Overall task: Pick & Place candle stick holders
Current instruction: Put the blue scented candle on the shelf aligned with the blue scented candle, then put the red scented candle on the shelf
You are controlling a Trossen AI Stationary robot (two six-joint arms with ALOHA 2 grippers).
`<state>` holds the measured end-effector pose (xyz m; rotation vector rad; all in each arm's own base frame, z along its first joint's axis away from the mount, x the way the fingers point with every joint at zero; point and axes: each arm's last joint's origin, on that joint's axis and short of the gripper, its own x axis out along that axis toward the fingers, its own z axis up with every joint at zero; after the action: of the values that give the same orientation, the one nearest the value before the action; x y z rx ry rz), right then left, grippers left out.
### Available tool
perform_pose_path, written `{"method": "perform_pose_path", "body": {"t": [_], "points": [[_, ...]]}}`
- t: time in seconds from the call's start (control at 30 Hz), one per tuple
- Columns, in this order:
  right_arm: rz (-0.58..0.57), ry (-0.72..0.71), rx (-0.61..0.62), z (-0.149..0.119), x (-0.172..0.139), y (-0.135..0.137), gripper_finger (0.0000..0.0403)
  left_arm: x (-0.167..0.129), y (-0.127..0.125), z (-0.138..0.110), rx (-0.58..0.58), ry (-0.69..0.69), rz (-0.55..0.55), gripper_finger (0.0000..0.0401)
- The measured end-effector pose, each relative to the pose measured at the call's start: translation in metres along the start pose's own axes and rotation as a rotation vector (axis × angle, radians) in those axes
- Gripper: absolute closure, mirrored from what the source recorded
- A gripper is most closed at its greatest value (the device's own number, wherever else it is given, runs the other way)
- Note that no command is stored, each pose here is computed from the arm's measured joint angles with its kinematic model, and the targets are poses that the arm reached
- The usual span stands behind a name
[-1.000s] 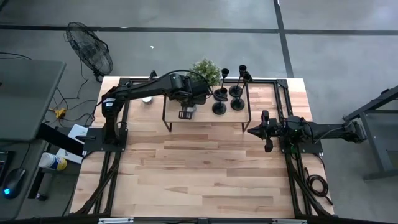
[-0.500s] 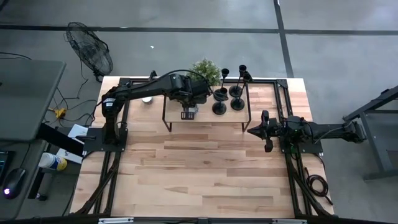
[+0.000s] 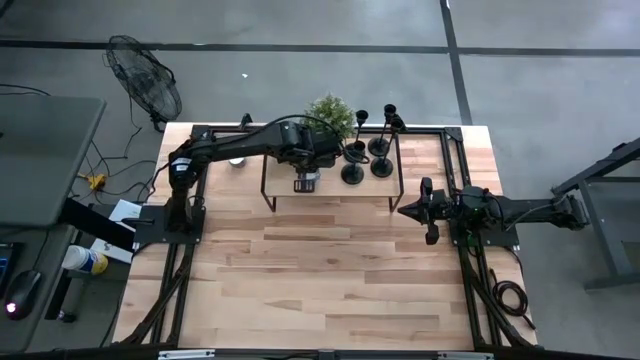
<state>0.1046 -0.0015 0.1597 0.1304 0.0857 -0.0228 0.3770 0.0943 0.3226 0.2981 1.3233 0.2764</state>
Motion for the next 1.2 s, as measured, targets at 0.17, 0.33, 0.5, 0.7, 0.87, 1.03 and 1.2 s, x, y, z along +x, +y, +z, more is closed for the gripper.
{"method": "perform_pose_path", "body": {"t": [0.17,0.33,0.5,0.7,0.87,1.03,1.2], "points": [[0.0,0.0,0.0,0.0,0.0,0.0,0.0402,0.0,0.001,0.001,-0.003,-0.008,0.019,0.0401],[0.0,0.0,0.0,0.0,0.0,0.0,0.0402,0.0,0.001,0.0,0.002,0.006,0.029,0.0399],[0.0,0.0,0.0,0.0,0.0,0.0,0.0402,0.0,0.001,0.001,-0.009,-0.007,0.036,0.0376],[0.0,0.0,0.0,0.0,0.0,0.0,0.0402,0.0,0.001,0.0,-0.006,0.006,0.04,0.0341],[0.0,0.0,0.0,0.0,0.0,0.0,0.0402,-0.011,0.005,-0.001,-0.009,0.008,0.04,0.0332],[0.0,0.0,0.0,0.0,0.0,0.0,0.0402,-0.035,0.012,-0.005,-0.031,0.021,0.037,0.0332],[0.0,0.0,0.0,0.0,0.0,0.0,0.0402,-0.063,0.018,-0.015,-0.062,0.052,0.038,0.0332]]}}
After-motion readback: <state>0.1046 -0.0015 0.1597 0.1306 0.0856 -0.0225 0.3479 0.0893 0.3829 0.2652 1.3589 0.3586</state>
